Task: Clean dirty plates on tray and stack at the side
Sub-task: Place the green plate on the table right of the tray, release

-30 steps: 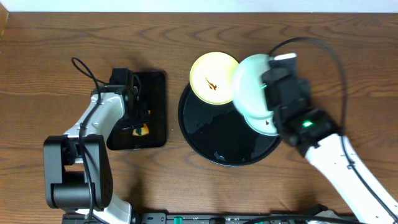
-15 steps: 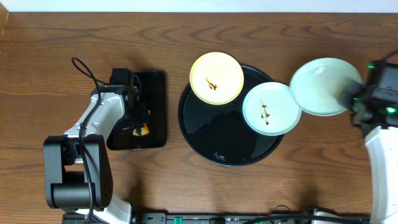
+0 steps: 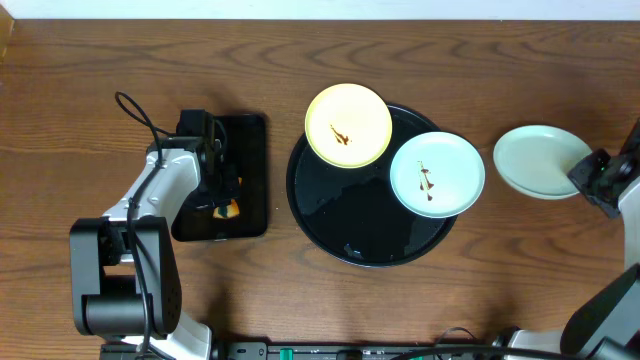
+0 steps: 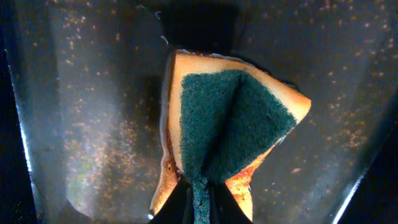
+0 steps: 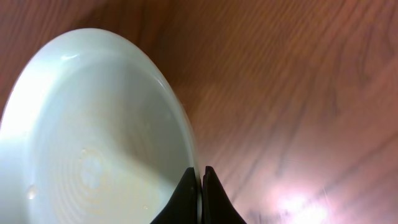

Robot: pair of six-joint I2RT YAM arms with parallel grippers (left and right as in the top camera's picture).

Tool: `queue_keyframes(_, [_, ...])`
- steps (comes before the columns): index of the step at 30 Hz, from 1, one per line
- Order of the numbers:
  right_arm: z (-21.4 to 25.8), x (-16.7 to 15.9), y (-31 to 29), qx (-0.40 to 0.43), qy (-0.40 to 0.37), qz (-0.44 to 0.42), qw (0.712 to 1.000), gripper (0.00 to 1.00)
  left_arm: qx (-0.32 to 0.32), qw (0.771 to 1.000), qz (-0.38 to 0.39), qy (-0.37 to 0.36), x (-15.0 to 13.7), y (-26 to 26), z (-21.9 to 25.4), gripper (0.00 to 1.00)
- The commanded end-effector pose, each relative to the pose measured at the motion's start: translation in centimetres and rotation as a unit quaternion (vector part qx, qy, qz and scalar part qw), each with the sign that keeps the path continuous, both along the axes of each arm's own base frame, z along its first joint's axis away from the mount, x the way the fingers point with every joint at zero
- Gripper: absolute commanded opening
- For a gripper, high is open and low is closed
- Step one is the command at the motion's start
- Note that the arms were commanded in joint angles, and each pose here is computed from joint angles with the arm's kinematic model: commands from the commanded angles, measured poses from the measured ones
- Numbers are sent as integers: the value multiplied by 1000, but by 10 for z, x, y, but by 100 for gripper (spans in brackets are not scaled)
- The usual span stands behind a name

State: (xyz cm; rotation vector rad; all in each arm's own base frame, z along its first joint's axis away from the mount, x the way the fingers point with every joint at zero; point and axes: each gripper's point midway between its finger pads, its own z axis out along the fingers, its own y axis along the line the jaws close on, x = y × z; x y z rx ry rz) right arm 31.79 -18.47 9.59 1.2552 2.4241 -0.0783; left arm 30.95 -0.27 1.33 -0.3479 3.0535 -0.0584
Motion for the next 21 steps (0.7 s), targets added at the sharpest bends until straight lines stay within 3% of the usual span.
queue_keyframes(1, [-10, 9, -10, 7, -16, -30, 999, 1, 8, 1000, 1, 25, -10, 3, -10, 8])
queue_keyframes(11, [-37, 1, -22, -14, 37, -37, 999, 1, 8, 1000, 1, 27, -11, 3, -10, 8])
queue_keyframes(14, [-36, 5, -17, -4, 26, -30, 999, 29, 8, 1000, 1, 27, -11, 3, -10, 8])
queue_keyframes(15, [-33, 10, -12, 7, 15, -15, 1000, 33, 8, 1000, 1, 27, -11, 3, -10, 9])
queue_keyframes(21, [-13, 45, 45, 86, -68, 145, 983, 38, 8, 1000, 1, 27, -11, 3, -10, 8])
